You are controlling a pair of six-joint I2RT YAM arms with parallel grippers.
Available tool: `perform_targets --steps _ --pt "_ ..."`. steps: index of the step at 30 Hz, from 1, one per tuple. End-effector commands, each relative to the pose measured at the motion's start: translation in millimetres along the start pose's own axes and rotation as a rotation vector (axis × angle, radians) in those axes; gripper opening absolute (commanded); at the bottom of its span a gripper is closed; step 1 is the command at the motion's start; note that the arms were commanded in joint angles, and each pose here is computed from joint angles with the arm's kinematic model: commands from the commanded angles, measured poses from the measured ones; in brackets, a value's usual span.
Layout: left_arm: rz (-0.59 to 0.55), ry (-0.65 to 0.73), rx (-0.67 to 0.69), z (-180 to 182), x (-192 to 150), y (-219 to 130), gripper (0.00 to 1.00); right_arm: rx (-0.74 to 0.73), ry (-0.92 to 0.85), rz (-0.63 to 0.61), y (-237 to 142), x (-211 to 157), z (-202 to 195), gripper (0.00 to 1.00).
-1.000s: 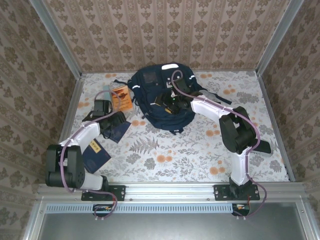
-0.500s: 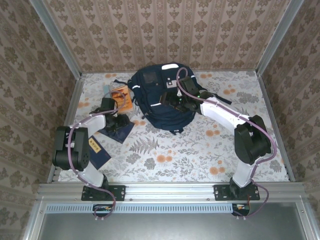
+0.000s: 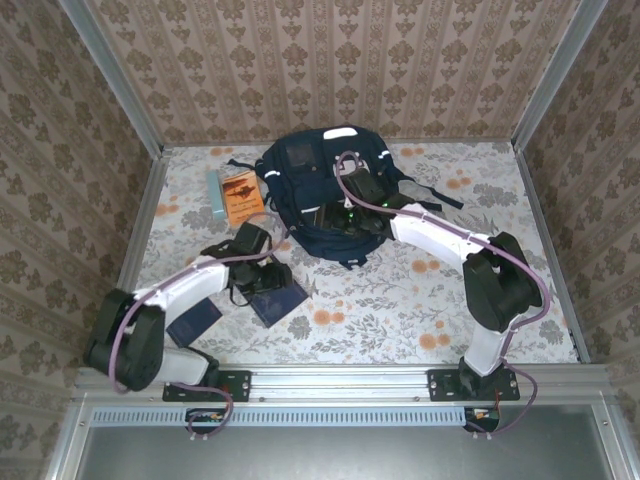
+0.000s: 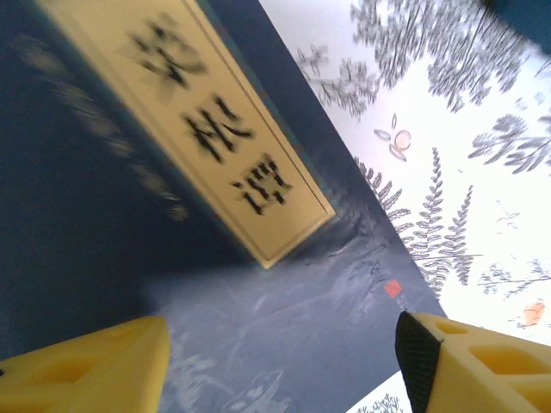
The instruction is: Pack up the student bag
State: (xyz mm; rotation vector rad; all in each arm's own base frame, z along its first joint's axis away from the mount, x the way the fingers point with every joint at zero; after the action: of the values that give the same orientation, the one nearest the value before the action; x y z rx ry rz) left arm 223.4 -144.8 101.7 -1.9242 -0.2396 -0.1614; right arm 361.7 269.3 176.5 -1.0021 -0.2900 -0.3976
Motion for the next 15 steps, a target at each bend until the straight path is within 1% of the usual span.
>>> perform_targets --steps 1,5,9,12,15 --pt "-0.103 -0.117 0.049 20 15 -34 0.74 -0.012 -0.098 0.024 -1 -14 15 0.72" --pt "-0.159 -0.223 0.035 44 19 -49 0.76 0.031 -0.162 0.097 18 -41 43 0.71" --pt "-0.145 -0.312 0.006 59 14 -50 0.76 0.036 -0.23 0.188 44 -70 65 0.65" --pt "-0.127 -0.36 -0.032 62 8 -44 0.75 0.023 -0.263 0.248 63 -87 71 0.6" --pt "-0.109 -0.412 -0.031 68 -1 -37 0.71 -0.008 -0.282 0.291 78 -98 68 0.56"
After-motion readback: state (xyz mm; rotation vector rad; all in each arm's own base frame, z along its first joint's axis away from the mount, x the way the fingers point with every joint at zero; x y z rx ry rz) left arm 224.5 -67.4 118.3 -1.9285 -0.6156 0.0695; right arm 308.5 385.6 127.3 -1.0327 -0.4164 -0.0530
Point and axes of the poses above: each hand's point on the last joint's axis, 136 mm out from that joint toward the fingers, its own y axis out along the fingers, its own z axis along the line the jaws close on, x = y × z, the point moved 5 cm from there along -y, back along the fingers, and after that the axes turned 1 degree about y, right-handed, at the moved point
